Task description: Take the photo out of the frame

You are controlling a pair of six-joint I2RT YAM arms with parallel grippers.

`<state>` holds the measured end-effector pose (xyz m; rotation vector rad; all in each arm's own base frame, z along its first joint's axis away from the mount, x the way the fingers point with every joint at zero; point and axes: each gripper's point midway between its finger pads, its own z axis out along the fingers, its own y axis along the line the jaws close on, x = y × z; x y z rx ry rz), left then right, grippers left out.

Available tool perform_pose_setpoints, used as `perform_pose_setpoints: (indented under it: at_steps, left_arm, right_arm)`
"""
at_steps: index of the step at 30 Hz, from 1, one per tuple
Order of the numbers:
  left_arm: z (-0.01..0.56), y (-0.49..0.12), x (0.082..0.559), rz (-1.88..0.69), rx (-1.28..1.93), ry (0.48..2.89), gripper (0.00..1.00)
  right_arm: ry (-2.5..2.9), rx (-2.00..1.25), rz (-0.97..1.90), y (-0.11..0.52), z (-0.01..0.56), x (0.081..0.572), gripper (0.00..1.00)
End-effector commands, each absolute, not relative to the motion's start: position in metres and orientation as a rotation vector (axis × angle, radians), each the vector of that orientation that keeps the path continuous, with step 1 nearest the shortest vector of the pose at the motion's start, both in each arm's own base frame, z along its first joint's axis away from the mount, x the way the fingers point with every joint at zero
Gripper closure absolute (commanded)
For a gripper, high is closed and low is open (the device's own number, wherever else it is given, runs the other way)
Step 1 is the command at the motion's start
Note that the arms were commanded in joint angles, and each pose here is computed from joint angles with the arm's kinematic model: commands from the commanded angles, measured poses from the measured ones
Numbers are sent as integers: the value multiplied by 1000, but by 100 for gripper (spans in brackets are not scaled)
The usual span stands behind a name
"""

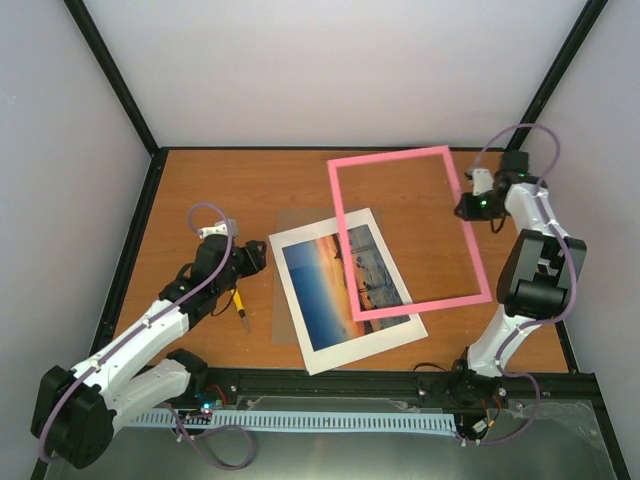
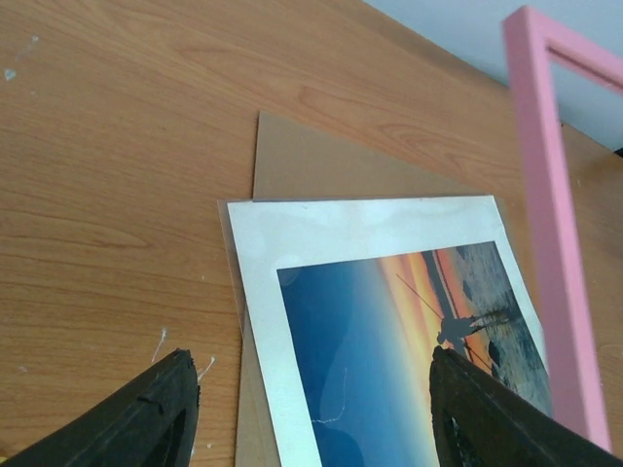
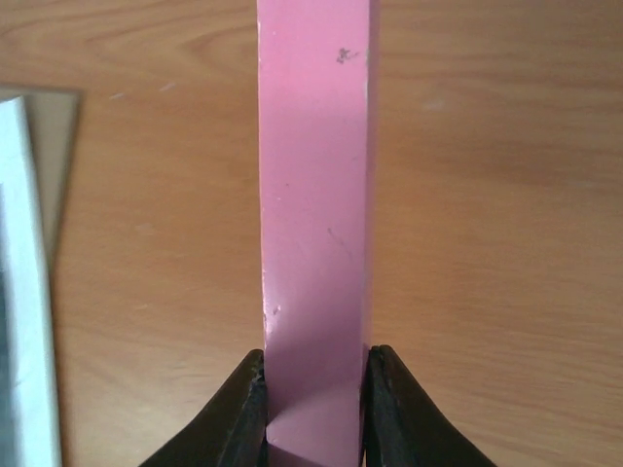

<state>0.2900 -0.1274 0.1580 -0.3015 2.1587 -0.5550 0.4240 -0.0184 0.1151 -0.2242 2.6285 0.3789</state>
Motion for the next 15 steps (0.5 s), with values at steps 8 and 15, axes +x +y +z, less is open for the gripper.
perform_pose_setpoints:
  at_steps: [8,15]
  left_arm:
    - [152,-143,294,-614,-250,2172,35]
    - [144,-145,293,-624,-249,2191,35]
  right_arm:
    - [2713,-137,141,-169,125,433,97]
    - [2738,-88,-10,-217,114,436,97]
